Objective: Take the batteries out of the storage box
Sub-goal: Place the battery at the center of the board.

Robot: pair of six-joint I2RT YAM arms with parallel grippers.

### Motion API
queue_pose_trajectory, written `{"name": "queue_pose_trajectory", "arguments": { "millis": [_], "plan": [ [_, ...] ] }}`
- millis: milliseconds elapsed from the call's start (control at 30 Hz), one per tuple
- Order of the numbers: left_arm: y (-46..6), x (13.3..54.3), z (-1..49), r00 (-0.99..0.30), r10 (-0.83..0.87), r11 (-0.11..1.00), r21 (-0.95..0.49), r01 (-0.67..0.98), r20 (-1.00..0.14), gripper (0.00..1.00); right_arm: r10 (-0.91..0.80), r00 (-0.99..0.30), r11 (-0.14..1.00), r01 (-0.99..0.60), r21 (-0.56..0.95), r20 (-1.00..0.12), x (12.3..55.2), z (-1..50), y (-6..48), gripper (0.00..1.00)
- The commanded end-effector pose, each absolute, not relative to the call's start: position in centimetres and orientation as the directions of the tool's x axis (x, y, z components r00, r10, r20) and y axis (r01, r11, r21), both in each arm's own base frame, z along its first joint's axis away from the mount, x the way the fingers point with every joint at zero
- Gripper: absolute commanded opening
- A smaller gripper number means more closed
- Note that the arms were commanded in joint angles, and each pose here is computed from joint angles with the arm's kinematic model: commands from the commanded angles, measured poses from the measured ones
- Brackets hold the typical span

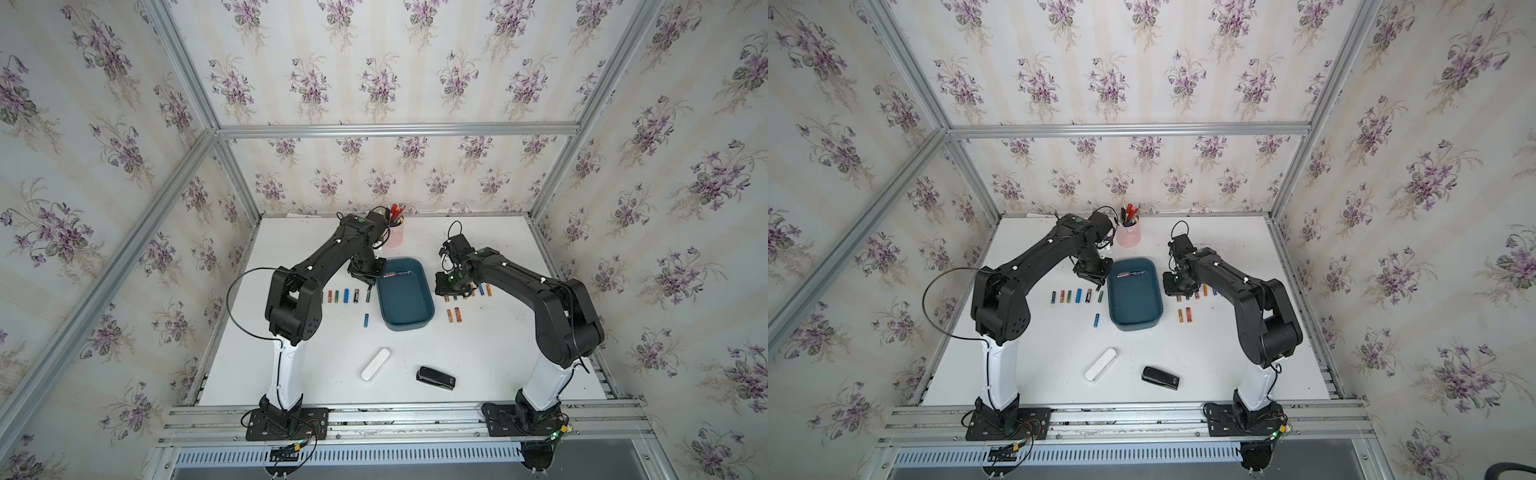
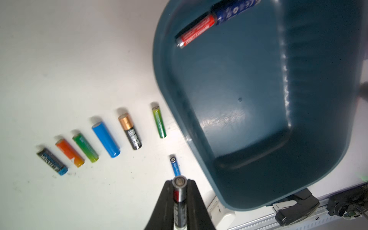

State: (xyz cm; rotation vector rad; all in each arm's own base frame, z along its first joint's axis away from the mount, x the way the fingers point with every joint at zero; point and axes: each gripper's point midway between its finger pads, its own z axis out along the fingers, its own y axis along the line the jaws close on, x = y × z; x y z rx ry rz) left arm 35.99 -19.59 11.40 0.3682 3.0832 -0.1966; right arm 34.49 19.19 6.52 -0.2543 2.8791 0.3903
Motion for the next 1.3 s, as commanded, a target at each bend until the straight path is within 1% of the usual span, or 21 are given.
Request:
{"name": "queue_pose_trajectory", "arguments": {
  "millis": [0,200,333,433,800,967,1133,1267],
  "plan": [
    [-17.8,35.0,11.2,-0.987,0.153,0.983,-0.098,0.156,-0.045,0.16,-0.155,-0.956,0.948,-0.215,0.234,-0.251,34.3,7.1,19.1,0.32],
    [-16.1,32.1,7.8,-0.997,0.075,0.993,-0.090,0.073,0.024,0.16,-0.161,-0.955,0.949,-0.219,0.227,-0.250,34.0,7.3,18.8,0.32],
    [-16.0,31.2,5.4,-0.997,0.046,0.995,-0.096,0.040,0.059,0.16,-0.159,-0.954,0.951,-0.217,0.221,-0.253,33.9,7.5,18.6,0.32],
    [-15.6,30.8,4.1,-0.995,0.038,0.997,-0.073,0.032,0.091,0.16,-0.158,-0.955,0.952,-0.215,0.218,-0.251,33.8,7.5,18.5,0.32],
    [-15.3,31.0,1.8,-0.994,-0.004,0.999,-0.039,-0.008,0.112,0.17,-0.168,-0.956,0.954,-0.219,0.203,-0.242,33.7,7.5,18.3,0.32],
    [-14.5,30.8,1.5,-0.993,-0.008,1.000,-0.001,-0.008,0.115,0.17,-0.165,-0.956,0.954,-0.217,0.205,-0.242,33.8,7.5,18.2,0.32],
    [-14.7,30.8,1.3,-0.993,-0.012,1.000,-0.009,-0.013,0.113,0.21,-0.165,-0.957,0.954,-0.216,0.206,-0.240,33.7,7.5,18.2,0.32],
    [-14.8,30.6,1.0,-0.993,-0.012,1.000,-0.018,-0.014,0.116,0.21,-0.165,-0.956,0.955,-0.217,0.204,-0.243,33.7,7.6,18.2,0.32]
  ]
}}
